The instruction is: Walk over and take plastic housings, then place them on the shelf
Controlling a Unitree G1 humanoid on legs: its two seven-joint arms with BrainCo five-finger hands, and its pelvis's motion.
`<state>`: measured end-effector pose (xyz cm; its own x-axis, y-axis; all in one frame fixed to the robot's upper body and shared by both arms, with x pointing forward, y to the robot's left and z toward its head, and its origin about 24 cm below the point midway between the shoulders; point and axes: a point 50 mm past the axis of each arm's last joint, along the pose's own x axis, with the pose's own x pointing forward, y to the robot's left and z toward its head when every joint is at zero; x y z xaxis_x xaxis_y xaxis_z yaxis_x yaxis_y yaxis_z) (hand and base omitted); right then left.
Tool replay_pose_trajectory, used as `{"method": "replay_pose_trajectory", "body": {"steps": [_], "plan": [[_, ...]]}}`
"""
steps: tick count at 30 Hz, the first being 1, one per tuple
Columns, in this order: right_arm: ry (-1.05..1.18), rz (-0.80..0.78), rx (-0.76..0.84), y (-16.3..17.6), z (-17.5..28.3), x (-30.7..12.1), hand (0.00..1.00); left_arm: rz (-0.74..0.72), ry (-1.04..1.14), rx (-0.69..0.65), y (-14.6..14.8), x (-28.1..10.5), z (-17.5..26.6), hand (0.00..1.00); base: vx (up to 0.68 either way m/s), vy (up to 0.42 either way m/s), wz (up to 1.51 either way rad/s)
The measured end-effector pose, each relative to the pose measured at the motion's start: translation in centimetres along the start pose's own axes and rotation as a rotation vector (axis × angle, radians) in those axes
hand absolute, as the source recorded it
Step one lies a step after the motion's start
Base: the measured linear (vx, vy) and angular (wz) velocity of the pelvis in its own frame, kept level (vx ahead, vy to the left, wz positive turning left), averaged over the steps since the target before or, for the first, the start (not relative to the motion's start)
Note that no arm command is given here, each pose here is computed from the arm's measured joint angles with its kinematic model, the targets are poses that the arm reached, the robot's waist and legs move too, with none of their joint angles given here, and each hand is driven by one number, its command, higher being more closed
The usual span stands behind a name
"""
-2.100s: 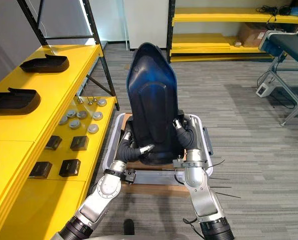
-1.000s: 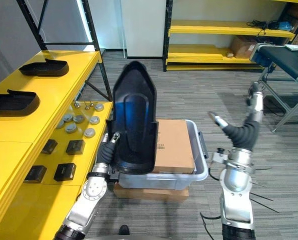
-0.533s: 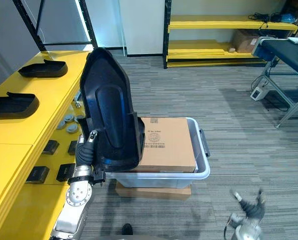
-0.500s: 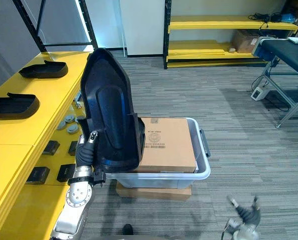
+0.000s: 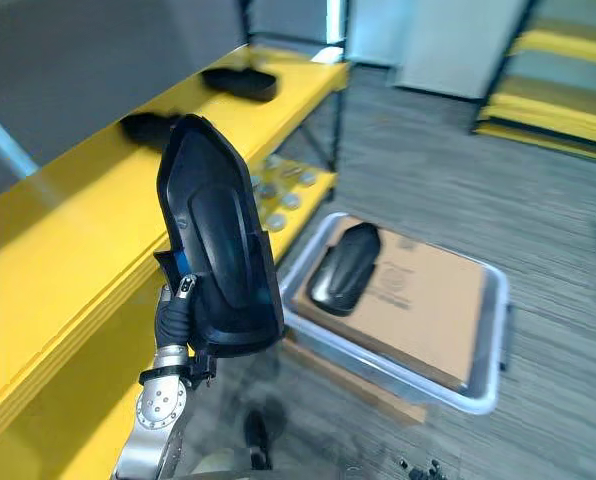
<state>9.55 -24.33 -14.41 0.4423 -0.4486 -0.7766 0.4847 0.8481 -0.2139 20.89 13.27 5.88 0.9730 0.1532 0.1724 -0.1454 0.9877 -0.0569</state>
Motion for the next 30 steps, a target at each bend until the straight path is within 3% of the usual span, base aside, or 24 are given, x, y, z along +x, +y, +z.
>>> {"method": "replay_pose_trajectory", "body": {"steps": [7, 14, 21, 30], "plan": [[-0.023, 0.095, -0.09, 2.7, 0.7, -0.1, 0.0, -0.103, -0.015, -0.014, -1.7, 0.2, 0.3, 1.0, 0.21, 0.218, 0.8], [0.037, 0.098, -0.124, 2.1, -2.1, -1.1, 0.0, -0.111, -0.06, 0.041, -2.4, 1.1, 0.7, 1.0, 0.22, 0.028, 1.02], [0.028, 0.109, -0.158, 2.1, -2.5, -1.5, 0.0, -0.001, -0.055, 0.053, -1.4, 1.5, 0.5, 1.0, 0.21, -0.073, 0.16], [0.023, 0.117, -0.188, 2.0, -2.5, -1.6, 0.0, 0.135, 0.05, 0.11, -0.3, 4.9, -1.8, 1.0, 0.07, -0.063, -0.07]]}}
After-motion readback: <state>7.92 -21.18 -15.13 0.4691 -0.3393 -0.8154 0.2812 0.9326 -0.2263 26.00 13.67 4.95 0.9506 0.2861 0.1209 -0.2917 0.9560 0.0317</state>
